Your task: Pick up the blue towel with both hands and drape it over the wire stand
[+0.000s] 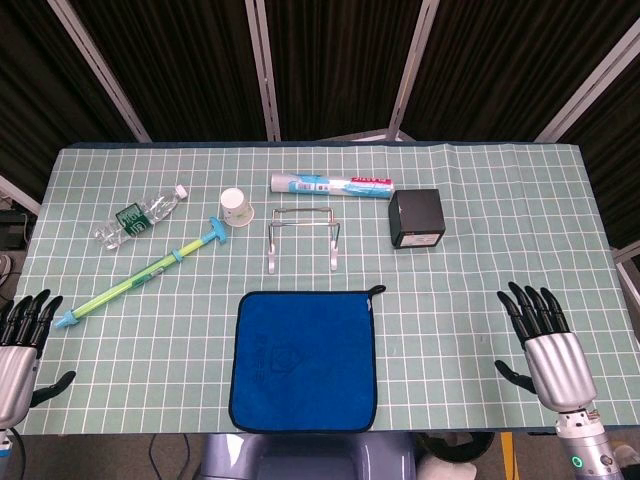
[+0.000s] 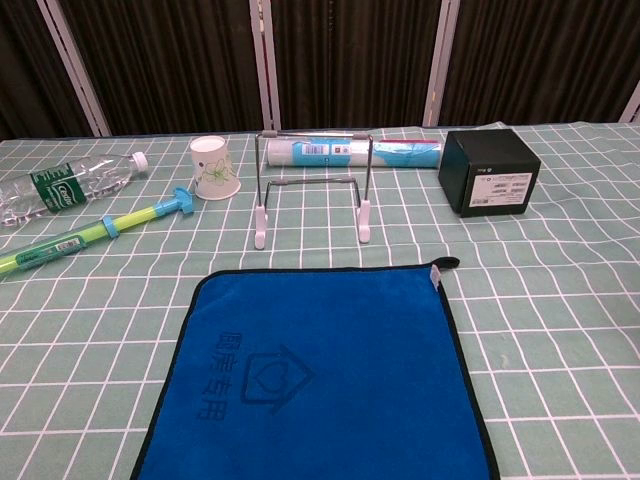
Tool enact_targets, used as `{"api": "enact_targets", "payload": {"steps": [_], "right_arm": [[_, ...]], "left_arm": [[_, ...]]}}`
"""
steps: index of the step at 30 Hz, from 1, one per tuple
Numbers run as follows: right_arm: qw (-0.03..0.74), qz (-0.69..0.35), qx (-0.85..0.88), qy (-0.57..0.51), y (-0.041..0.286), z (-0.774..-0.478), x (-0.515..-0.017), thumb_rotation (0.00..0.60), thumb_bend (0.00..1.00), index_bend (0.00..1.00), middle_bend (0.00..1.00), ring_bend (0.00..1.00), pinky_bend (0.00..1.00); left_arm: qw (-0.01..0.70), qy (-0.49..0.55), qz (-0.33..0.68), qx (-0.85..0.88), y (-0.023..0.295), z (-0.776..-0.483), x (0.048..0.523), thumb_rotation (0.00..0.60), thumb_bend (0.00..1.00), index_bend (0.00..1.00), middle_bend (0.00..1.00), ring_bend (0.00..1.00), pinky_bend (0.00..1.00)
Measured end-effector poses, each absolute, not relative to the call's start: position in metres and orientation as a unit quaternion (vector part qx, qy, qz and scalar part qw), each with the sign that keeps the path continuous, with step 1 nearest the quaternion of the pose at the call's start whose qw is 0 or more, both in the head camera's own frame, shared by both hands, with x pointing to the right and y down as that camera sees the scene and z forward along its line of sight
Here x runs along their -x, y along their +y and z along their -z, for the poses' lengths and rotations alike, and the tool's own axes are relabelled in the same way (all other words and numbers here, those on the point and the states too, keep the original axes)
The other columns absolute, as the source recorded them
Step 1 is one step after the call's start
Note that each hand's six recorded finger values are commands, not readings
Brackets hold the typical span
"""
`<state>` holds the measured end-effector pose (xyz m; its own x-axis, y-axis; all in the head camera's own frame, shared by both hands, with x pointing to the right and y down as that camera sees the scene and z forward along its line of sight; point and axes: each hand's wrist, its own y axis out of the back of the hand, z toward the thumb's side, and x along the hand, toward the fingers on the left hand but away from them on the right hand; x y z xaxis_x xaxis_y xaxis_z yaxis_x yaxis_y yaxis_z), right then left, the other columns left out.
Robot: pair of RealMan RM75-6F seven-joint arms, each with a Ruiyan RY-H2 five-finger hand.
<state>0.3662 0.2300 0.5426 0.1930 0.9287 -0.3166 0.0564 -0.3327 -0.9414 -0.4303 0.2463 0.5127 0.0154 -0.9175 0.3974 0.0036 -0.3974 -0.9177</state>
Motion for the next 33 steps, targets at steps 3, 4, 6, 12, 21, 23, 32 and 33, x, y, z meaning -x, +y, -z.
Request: {"api": "enact_targets", "payload": {"steps": [3, 4, 6, 12, 21, 23, 32, 33], "right_arm": [[0.425, -0.507, 0.646, -0.381, 0.231, -0.545, -0.365, 0.600, 0.00, 0.00, 0.00, 0.00, 0.00], [0.423, -0.507, 0.648, -0.379, 0.231, -0.546, -0.365, 0.600, 0.00, 0.00, 0.00, 0.00, 0.00], [0.419, -0.506, 0.654, -0.375, 0.232, -0.549, -0.363, 0.600, 0.00, 0.00, 0.00, 0.00, 0.00], [0.411, -0.483, 0.699, -0.330, 0.227, -0.571, -0.338, 0.600, 0.00, 0.00, 0.00, 0.00, 0.00], [0.444, -0.365, 0.795, -0.195, 0.207, -0.623, -0.255, 0.600, 0.00, 0.00, 0.00, 0.00, 0.00], [0.457, -0.337, 0.805, -0.168, 0.204, -0.634, -0.236, 0.600, 0.04, 0.00, 0.00, 0.00, 0.00], [0.524, -0.295, 0.796, -0.068, 0.198, -0.674, -0.186, 0.600, 0.11, 0.03, 0.00, 0.00, 0.00], [0.530, -0.295, 0.792, -0.061, 0.198, -0.676, -0.185, 0.600, 0.11, 0.03, 0.00, 0.00, 0.00]], "left_arm": [[0.391, 0.384, 0.589, 0.594, 0.246, -0.514, 0.431, 0.600, 0.00, 0.00, 0.00, 0.00, 0.00], [0.390, 0.384, 0.590, 0.594, 0.246, -0.514, 0.431, 0.600, 0.00, 0.00, 0.00, 0.00, 0.00], [0.390, 0.384, 0.591, 0.593, 0.246, -0.514, 0.432, 0.600, 0.00, 0.00, 0.00, 0.00, 0.00], [0.397, 0.384, 0.589, 0.591, 0.242, -0.515, 0.428, 0.600, 0.00, 0.00, 0.00, 0.00, 0.00], [0.394, 0.375, 0.607, 0.580, 0.235, -0.528, 0.427, 0.600, 0.00, 0.00, 0.00, 0.00, 0.00], [0.391, 0.374, 0.614, 0.575, 0.233, -0.532, 0.428, 0.600, 0.00, 0.00, 0.00, 0.00, 0.00], [0.383, 0.373, 0.635, 0.558, 0.227, -0.541, 0.435, 0.600, 0.00, 0.00, 0.00, 0.00, 0.00], [0.383, 0.372, 0.636, 0.557, 0.227, -0.541, 0.436, 0.600, 0.00, 0.00, 0.00, 0.00, 0.00]]}}
